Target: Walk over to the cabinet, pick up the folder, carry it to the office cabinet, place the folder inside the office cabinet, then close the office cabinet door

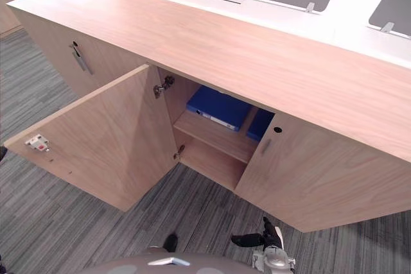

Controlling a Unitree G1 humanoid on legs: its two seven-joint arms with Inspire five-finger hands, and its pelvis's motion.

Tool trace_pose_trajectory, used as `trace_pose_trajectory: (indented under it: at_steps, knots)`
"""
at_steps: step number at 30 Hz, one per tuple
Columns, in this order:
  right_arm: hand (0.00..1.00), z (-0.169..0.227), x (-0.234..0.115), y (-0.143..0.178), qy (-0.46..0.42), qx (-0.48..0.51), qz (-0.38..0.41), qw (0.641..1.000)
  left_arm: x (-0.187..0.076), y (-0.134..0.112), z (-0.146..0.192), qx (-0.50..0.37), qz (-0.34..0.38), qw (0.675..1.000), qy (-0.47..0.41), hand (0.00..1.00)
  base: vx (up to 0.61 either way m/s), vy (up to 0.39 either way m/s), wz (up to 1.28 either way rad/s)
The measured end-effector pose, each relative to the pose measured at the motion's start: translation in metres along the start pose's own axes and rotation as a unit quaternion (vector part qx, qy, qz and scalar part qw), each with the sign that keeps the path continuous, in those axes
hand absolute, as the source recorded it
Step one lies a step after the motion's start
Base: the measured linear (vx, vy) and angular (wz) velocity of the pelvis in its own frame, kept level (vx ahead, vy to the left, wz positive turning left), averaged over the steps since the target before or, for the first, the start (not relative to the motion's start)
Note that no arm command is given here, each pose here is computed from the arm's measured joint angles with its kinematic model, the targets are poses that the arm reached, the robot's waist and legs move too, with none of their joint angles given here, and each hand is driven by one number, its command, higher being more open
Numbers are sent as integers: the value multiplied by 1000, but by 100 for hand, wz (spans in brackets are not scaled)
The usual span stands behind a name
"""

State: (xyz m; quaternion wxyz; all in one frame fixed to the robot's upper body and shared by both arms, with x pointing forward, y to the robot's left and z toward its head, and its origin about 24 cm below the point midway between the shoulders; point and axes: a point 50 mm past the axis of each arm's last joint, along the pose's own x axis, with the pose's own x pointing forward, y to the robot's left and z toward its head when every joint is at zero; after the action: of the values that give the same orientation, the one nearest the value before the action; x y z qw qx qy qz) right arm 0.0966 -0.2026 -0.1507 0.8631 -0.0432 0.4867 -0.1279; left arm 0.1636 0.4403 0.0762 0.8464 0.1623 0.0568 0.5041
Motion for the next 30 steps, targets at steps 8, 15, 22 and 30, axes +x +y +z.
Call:
trace_pose_trajectory:
  at_steps: [8, 15, 22, 30]
  knots:
    - [100, 13, 4, 1, -16, 5, 3, 1000, -10, -11, -14, -7, -15, 1000, 23, 100, 13, -8, -4]
    - [100, 3, 1, 0, -2, 5, 3, 1000, -25, -17, -27, -14, -35, 999, 39, 100, -54, 1, -4]
    - [100, 0, 0, 0, 4, 6, 4, 1000, -47, -24, -43, -29, -49, 997, 61, 100, 10, -3, 0]
    - [100, 4, 1, 3, -2, 10, 7, 1000, -100, -46, -80, -20, -123, 984, 125, 100, -15, -3, -4]
